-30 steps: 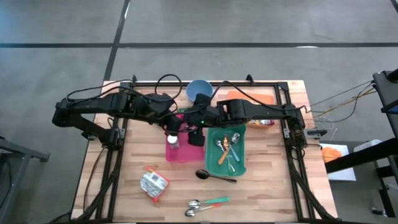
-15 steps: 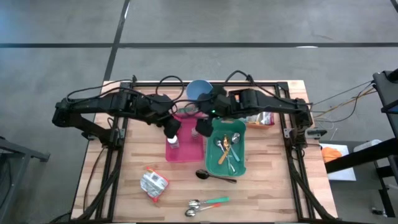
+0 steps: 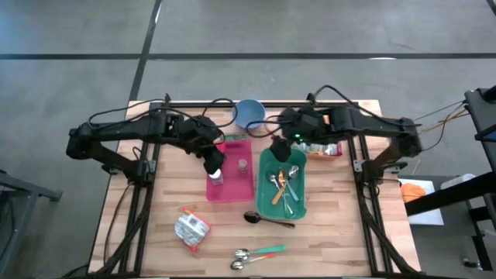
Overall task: Pick & Place Food Item
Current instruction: Put the brown spice bottle into the red bin
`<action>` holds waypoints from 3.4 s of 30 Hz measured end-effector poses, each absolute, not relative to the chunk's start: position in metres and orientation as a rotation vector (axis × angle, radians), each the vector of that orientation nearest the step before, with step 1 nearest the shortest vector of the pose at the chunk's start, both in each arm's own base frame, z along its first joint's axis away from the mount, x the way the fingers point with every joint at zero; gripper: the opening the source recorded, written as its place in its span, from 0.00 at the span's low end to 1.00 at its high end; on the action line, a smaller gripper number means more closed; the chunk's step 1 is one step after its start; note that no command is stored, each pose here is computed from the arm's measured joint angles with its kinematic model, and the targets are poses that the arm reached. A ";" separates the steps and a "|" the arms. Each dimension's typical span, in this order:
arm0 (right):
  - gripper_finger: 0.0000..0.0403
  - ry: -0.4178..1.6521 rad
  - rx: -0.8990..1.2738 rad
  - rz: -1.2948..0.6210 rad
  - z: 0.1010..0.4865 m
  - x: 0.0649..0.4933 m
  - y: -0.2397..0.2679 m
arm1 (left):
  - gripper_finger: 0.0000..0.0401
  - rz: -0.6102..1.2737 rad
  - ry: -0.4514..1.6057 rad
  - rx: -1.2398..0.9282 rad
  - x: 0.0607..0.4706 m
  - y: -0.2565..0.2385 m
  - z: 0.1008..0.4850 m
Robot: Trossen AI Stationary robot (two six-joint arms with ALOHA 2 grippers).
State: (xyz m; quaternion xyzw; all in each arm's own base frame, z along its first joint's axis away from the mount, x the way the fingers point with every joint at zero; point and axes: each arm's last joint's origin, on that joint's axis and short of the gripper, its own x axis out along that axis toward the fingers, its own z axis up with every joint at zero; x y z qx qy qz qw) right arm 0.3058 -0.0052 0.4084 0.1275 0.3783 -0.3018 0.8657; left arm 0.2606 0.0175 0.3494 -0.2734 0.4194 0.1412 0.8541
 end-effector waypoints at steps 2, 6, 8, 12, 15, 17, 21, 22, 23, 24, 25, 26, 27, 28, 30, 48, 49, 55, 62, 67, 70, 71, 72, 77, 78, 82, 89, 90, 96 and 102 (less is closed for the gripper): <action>0.79 0.749 0.324 -0.637 0.403 0.297 -0.005 | 0.18 0.281 0.874 -0.541 0.264 0.019 0.341; 0.71 0.667 0.428 -0.623 0.392 0.281 -0.004 | 0.30 0.214 0.827 -0.431 0.274 0.021 0.324; 0.64 0.629 0.475 -0.601 0.388 0.275 -0.003 | 0.36 0.182 0.828 -0.368 0.280 0.021 0.315; 0.50 0.578 0.523 -0.579 0.379 0.268 -0.002 | 0.47 0.144 0.884 -0.270 0.295 0.023 0.296; 0.41 0.565 0.552 -0.586 0.374 0.262 -0.002 | 0.54 0.117 0.942 -0.209 0.309 0.024 0.280; 0.35 0.562 0.561 -0.590 0.373 0.258 -0.002 | 0.59 0.115 0.982 -0.200 0.317 0.024 0.268; 0.26 0.565 0.556 -0.576 0.373 0.256 0.001 | 0.66 0.124 1.047 -0.201 0.329 0.028 0.246; 0.24 0.566 0.552 -0.569 0.373 0.256 0.002 | 0.67 0.120 1.059 -0.187 0.332 0.028 0.241; 0.22 0.565 0.550 -0.563 0.373 0.256 0.004 | 0.68 0.115 1.068 -0.166 0.335 0.029 0.236; 0.20 0.566 0.549 -0.561 0.373 0.256 0.004 | 0.70 0.109 1.068 -0.139 0.338 0.029 0.232; 0.18 0.568 0.543 -0.557 0.373 0.256 0.005 | 0.71 0.101 1.067 -0.117 0.341 0.030 0.229; 0.17 0.569 0.541 -0.555 0.373 0.256 0.005 | 0.72 0.098 1.071 -0.097 0.344 0.030 0.224; 0.15 0.570 0.539 -0.555 0.373 0.256 0.005 | 0.73 0.096 1.073 -0.081 0.346 0.031 0.220; 0.13 0.570 0.538 -0.556 0.373 0.256 0.005 | 0.74 0.101 1.073 -0.064 0.349 0.031 0.217; 0.11 0.570 0.538 -0.554 0.373 0.256 0.005 | 0.76 0.127 1.088 -0.046 0.352 0.034 0.209; 0.05 0.592 0.516 -0.504 0.373 0.256 0.011 | 0.78 0.121 1.192 -0.002 0.362 0.038 0.173; 0.05 0.593 0.515 -0.503 0.373 0.256 0.011 | 0.78 0.121 1.193 0.000 0.362 0.038 0.173; 0.05 0.593 0.513 -0.503 0.373 0.256 0.011 | 0.68 0.125 1.193 0.008 0.362 0.039 0.172; 0.05 0.594 0.510 -0.502 0.373 0.256 0.011 | 0.50 0.124 1.193 0.001 0.362 0.039 0.172; 0.05 0.594 0.518 -0.501 0.373 0.256 0.011 | 0.39 0.127 1.191 -0.001 0.362 0.039 0.173; 0.05 0.601 0.524 -0.486 0.372 0.256 0.012 | 0.32 0.131 1.177 -0.010 0.362 0.039 0.175; 0.05 0.602 0.526 -0.484 0.373 0.256 0.012 | 0.30 0.136 1.173 -0.010 0.363 0.039 0.175; 0.05 0.603 0.526 -0.483 0.373 0.256 0.012 | 0.29 0.139 1.175 -0.016 0.363 0.039 0.175; 0.05 0.606 0.524 -0.474 0.372 0.256 0.014 | 0.20 0.143 1.172 -0.032 0.362 0.039 0.176; 0.05 0.607 0.523 -0.472 0.372 0.256 0.014 | 0.18 0.142 1.171 -0.032 0.362 0.039 0.177; 0.05 0.607 0.523 -0.471 0.372 0.256 0.015 | 0.08 0.103 1.178 -0.058 0.361 0.038 0.176; 0.05 0.608 0.523 -0.471 0.372 0.256 0.015 | 0.02 0.069 1.208 -0.080 0.359 0.036 0.173; 0.05 0.608 0.523 -0.471 0.372 0.256 0.015 | 0.02 0.069 1.214 -0.081 0.359 0.036 0.172; 0.05 0.608 0.523 -0.471 0.372 0.256 0.015 | 0.00 0.045 1.220 -0.103 0.358 0.035 0.172; 0.05 0.609 0.523 -0.471 0.372 0.256 0.015 | 0.00 -0.034 1.224 -0.184 0.358 0.032 0.172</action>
